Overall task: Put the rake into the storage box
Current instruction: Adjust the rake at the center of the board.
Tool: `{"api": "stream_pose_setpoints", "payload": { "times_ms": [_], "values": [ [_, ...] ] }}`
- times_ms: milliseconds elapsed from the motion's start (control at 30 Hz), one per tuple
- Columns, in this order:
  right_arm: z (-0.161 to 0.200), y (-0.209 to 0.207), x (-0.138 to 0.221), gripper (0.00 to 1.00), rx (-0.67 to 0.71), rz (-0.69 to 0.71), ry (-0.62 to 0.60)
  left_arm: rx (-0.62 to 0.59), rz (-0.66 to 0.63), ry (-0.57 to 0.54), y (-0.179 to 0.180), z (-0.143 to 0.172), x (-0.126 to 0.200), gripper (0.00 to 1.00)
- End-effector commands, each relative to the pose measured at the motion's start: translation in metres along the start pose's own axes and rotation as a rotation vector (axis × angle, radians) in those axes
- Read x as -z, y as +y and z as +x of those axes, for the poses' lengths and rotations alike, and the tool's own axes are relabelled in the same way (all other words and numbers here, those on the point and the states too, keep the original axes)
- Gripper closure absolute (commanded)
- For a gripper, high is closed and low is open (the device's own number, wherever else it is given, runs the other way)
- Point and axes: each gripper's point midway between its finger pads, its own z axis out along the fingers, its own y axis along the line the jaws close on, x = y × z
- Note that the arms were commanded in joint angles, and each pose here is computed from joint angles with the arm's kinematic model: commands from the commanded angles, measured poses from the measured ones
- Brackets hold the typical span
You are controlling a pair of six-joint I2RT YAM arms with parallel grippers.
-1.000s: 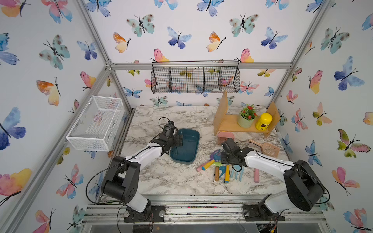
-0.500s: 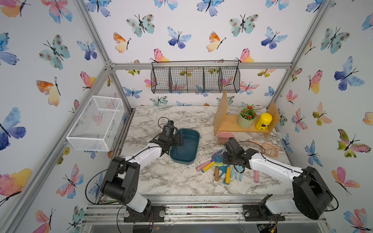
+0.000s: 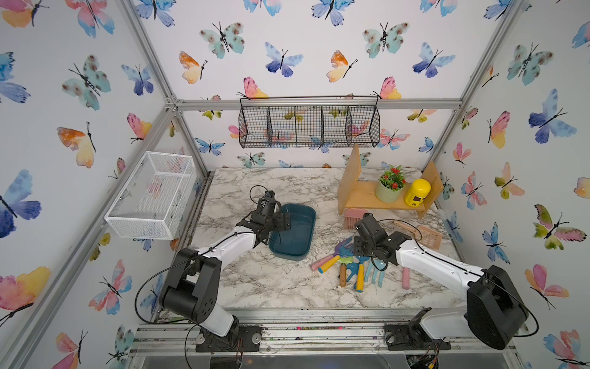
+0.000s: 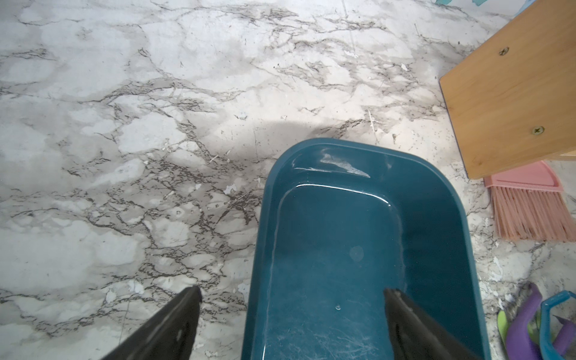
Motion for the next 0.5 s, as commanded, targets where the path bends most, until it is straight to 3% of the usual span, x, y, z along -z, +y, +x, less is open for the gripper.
{"api": "stream_pose_setpoints", "payload": {
  "times_ms": [0, 300, 467],
  "values": [
    [0.012, 0.033, 0.007, 0.52, 0.075, -0.216, 0.046, 0.002, 0.033, 0.017, -0.006, 0.004, -0.002, 0.05],
    [0.048, 0.094, 0.022, 0.50, 0.137, -0.617, 0.222, 0.004, 0.041, 0.031, -0.008, 0.008, -0.005, 0.05],
    [0.056, 0.101, 0.021, 0.46, 0.137, -0.662, 0.279, -0.004, 0.041, 0.035, -0.009, 0.009, -0.005, 0.05]
  ]
}}
